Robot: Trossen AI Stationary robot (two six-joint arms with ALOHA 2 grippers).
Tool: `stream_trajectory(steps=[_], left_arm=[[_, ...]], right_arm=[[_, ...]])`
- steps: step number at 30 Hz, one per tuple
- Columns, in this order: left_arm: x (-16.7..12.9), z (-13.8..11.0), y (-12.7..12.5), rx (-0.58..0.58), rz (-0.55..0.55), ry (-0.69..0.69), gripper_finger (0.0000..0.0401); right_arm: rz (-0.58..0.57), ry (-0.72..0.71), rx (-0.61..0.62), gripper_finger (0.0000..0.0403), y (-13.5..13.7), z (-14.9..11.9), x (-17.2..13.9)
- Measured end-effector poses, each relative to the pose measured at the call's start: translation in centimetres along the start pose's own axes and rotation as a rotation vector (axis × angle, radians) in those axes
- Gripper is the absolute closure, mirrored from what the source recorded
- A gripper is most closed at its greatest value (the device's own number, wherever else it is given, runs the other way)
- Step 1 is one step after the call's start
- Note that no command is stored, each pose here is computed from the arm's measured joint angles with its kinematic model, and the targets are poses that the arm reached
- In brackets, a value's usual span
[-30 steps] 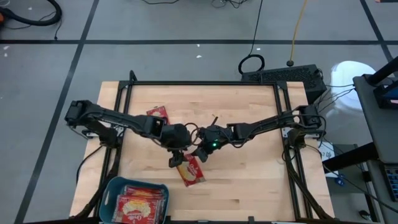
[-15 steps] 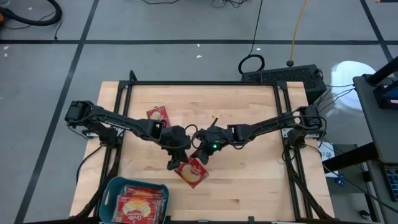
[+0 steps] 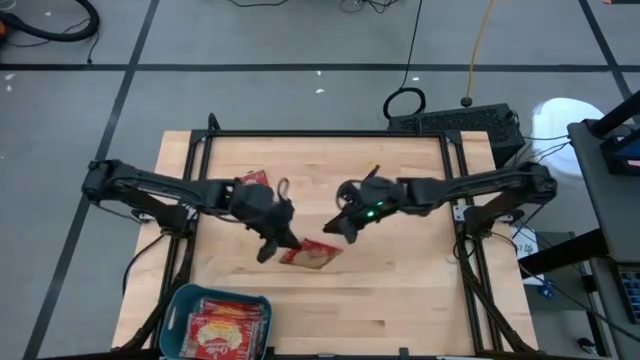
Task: Sort popcorn bags into baskets
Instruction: Put the popcorn sachet into the bin
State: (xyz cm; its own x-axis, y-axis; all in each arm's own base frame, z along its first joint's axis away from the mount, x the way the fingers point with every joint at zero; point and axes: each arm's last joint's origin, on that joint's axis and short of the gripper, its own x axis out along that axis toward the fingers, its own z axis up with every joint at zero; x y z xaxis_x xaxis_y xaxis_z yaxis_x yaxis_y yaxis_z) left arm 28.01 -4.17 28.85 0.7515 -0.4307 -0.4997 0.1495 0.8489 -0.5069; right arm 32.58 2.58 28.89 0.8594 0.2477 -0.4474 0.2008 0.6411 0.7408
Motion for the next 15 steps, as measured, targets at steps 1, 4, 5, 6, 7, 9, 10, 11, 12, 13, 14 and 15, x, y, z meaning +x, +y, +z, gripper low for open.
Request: stream_trajectory(steps=[1, 4, 5, 6, 7, 9, 10, 11, 12, 13, 14, 15], left_arm=[[-0.6, 0.3, -0.3, 0.000, 0.000, -0.032, 0.0398], [-2.6, 0.6, -0.9, -0.001, 0.007, -0.084, 0.0399], [-3.2, 0.8, -1.1, 0.001, 0.000, -0.116, 0.0399], [-3.9, 0.9, -1.2, 0.001, 0.000, -0.129, 0.0399], [-4.5, 0.8, -1.3, -0.010, 0.006, -0.132, 0.0399], [-5.6, 1.1, -1.5, -0.019, 0.001, -0.169, 0.0399], [-6.1, 1.1, -1.6, -0.024, 0.004, -0.180, 0.0400], [-6.7, 1.2, -1.5, -0.033, 0.014, -0.187, 0.0400], [-7.1, 1.3, -1.6, -0.037, 0.018, -0.190, 0.0400], [-7.5, 1.6, -1.8, -0.038, 0.015, -0.203, 0.0400], [-7.9, 1.8, -1.9, -0.038, 0.015, -0.217, 0.0400], [-8.4, 1.9, -1.9, -0.045, 0.026, -0.210, 0.0400]], right_arm=[[-0.009, -0.019, -0.001, 0.0303, 0.4, 0.0, -0.8], [-0.020, -0.109, 0.005, 0.0284, 1.7, 0.0, -2.9], [-0.034, -0.127, 0.018, 0.0279, 2.0, -0.2, -3.6], [-0.037, -0.150, 0.033, 0.0276, 2.3, -0.2, -4.1], [-0.030, -0.181, 0.050, 0.0274, 2.6, -0.2, -4.6], [-0.037, -0.226, 0.080, 0.0271, 3.4, -0.3, -5.5], [-0.038, -0.245, 0.088, 0.0271, 3.8, -0.3, -5.7], [-0.025, -0.267, 0.091, 0.0271, 4.5, 0.0, -6.0], [-0.015, -0.282, 0.094, 0.0271, 5.1, 0.2, -6.3], [-0.026, -0.288, 0.103, 0.0270, 5.7, 0.4, -6.5], [-0.041, -0.293, 0.115, 0.0270, 6.1, 0.6, -6.5], [-0.044, -0.305, 0.128, 0.0270, 6.8, 1.1, -6.7]])
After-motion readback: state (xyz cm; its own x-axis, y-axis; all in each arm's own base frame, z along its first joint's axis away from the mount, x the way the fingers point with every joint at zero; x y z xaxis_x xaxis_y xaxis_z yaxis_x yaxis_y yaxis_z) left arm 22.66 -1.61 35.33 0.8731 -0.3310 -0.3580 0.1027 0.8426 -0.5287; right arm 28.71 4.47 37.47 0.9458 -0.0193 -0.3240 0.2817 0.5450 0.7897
